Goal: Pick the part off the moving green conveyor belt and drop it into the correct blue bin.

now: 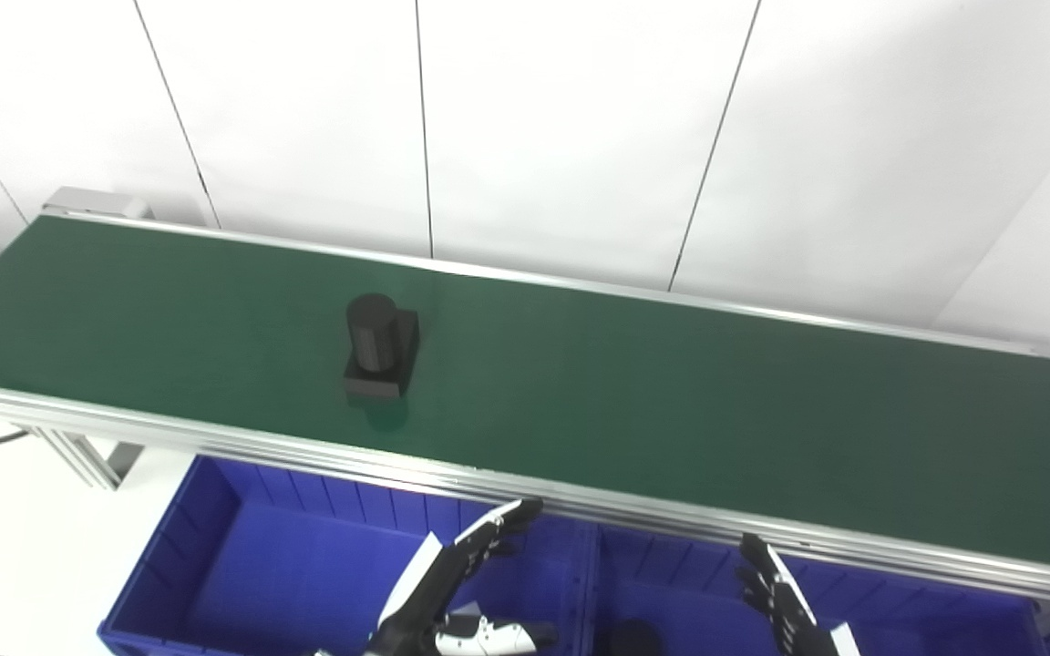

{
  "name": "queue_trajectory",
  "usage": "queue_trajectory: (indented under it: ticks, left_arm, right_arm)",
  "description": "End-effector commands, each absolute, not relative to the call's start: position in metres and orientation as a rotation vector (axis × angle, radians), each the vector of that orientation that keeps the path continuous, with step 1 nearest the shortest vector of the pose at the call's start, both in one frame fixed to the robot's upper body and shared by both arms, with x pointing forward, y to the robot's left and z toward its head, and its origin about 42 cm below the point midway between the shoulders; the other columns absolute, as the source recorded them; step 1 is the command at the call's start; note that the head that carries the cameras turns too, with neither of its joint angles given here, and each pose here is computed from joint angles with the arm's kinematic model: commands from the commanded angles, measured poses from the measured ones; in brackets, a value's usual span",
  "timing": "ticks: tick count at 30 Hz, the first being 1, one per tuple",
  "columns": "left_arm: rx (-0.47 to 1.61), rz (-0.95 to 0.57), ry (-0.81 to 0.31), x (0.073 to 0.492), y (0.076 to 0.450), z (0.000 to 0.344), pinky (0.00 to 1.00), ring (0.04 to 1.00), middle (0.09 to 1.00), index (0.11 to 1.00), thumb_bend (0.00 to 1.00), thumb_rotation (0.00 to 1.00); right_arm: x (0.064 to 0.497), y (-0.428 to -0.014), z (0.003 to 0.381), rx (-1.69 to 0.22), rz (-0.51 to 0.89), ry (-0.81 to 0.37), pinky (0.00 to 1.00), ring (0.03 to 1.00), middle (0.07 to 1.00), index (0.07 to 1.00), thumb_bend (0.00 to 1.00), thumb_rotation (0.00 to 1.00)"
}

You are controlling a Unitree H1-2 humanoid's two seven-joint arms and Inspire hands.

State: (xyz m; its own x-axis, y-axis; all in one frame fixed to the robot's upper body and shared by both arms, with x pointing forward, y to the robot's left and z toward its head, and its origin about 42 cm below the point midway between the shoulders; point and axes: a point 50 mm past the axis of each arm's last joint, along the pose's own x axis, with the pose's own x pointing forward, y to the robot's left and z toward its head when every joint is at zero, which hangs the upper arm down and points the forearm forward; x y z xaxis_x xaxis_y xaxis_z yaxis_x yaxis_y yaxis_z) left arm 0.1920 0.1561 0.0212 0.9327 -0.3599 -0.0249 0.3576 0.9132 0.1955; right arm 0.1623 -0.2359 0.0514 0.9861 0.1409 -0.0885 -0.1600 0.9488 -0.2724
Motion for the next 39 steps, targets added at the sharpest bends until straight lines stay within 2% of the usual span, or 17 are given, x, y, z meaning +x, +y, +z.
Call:
queue_trajectory:
  ticks: [1, 12, 27, 34, 39]
  left_arm:
    - [0.198, -0.365, -0.091, 0.200, 0.153, 0.032, 0.81, 0.884, 0.893, 0.866, 0.89, 0.43]
    - [0.205, -0.364, -0.094, 0.202, 0.153, 0.028, 0.81, 0.869, 0.877, 0.854, 0.89, 0.42]
    - [0.197, -0.364, -0.095, 0.204, 0.151, 0.024, 0.79, 0.860, 0.871, 0.840, 0.88, 0.36]
    - [0.201, -0.361, -0.098, 0.205, 0.151, 0.023, 0.80, 0.864, 0.872, 0.842, 0.87, 0.36]
    - [0.207, -0.351, -0.104, 0.205, 0.152, 0.024, 0.79, 0.863, 0.869, 0.841, 0.87, 0.38]
  right_arm:
    - [0.166, -0.238, 0.059, -0.279, 0.162, -0.005, 0.89, 0.910, 0.945, 0.956, 0.88, 0.45]
    - [0.164, -0.240, 0.054, -0.279, 0.165, 0.002, 0.90, 0.918, 0.946, 0.958, 0.88, 0.45]
    - [0.164, -0.243, 0.048, -0.255, 0.150, -0.001, 0.89, 0.919, 0.933, 0.952, 0.90, 0.44]
    - [0.162, -0.242, 0.049, -0.228, 0.110, -0.055, 0.87, 0.897, 0.918, 0.946, 0.91, 0.42]
    - [0.161, -0.236, 0.062, -0.192, 0.060, -0.161, 0.83, 0.889, 0.914, 0.939, 0.89, 0.39]
